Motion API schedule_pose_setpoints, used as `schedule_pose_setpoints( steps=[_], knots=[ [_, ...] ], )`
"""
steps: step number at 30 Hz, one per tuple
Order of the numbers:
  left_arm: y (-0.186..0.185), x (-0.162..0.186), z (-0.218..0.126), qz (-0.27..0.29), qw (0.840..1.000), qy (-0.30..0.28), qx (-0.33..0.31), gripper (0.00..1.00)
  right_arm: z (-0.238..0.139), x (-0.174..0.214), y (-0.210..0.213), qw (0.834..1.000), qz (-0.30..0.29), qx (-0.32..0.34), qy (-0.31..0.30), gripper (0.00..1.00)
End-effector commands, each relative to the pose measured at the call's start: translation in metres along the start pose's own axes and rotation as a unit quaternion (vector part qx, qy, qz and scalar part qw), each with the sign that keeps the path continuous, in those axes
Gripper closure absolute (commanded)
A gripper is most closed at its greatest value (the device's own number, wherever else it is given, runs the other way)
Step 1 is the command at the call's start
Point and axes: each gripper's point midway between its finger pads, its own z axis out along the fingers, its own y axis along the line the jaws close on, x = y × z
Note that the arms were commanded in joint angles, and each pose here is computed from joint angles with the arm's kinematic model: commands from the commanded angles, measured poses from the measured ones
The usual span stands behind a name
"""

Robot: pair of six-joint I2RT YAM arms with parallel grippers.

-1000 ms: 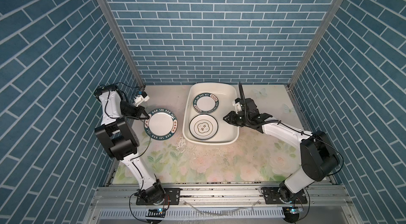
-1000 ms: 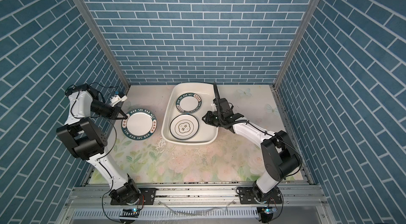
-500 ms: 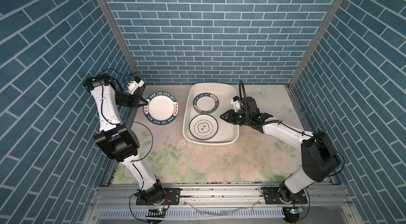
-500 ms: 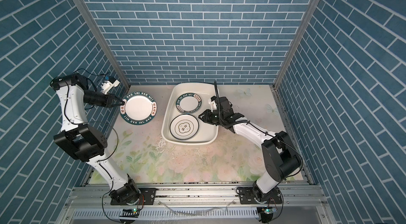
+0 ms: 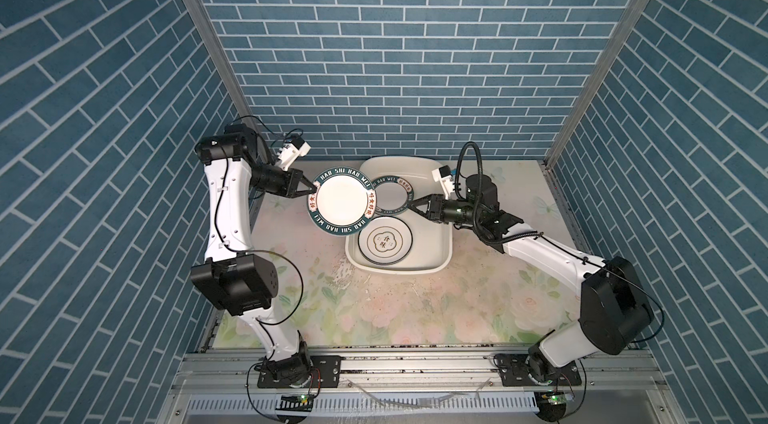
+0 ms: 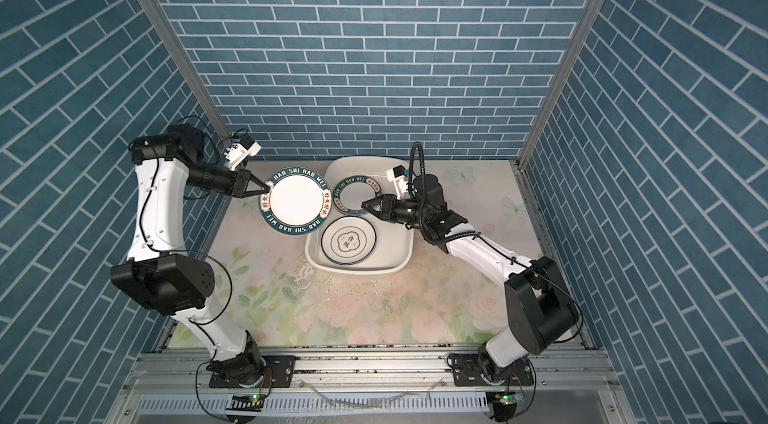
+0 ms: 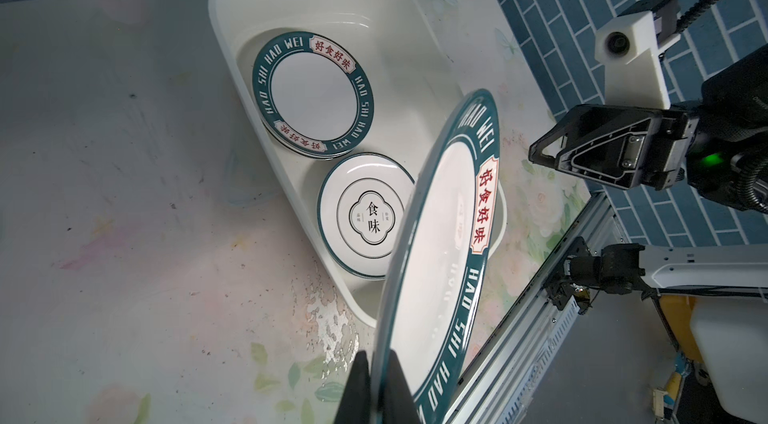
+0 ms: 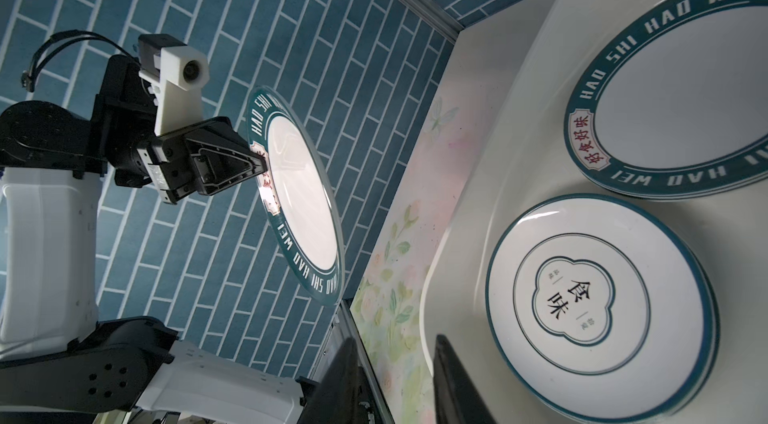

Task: Place the plates into the plastic bin on the countertop
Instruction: 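Close the right gripper on the green-rimmed plate's rim beside the left gripper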

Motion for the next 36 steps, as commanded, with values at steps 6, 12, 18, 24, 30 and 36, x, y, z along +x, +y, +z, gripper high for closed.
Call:
schedule_pose_setpoints(
  steps=[6, 12, 18, 24, 30, 36],
  knots=[
    [-0.013, -0.01, 0.018, -0.022, 0.999, -0.013, 0.034, 1.0, -0.017, -0.012, 0.046, 0.998, -0.023, -0.06, -0.017, 0.59],
    [-0.021, -0.015, 0.026, -0.019, 0.999, -0.014, 0.042, 1.0, -0.014, -0.011, 0.039, 0.999, -0.018, -0.047, -0.011, 0.6],
    [-0.035, -0.019, 0.032, -0.002, 0.999, -0.007, 0.041, 1.0, -0.015, -0.011, 0.025, 0.999, -0.033, 0.014, -0.019, 0.6],
    [-0.043, -0.018, 0.036, 0.006, 0.999, 0.0, 0.045, 1.0, -0.011, -0.008, 0.031, 0.999, -0.044, 0.012, -0.011, 0.6],
    [-0.052, -0.019, 0.038, 0.013, 0.999, 0.003, 0.052, 1.0, -0.003, -0.004, 0.032, 0.999, -0.042, 0.01, 0.001, 0.61],
    [-0.062, -0.019, 0.038, 0.023, 0.998, 0.004, 0.057, 1.0, 0.001, -0.003, 0.031, 0.999, -0.04, 0.008, 0.004, 0.62]
  ],
)
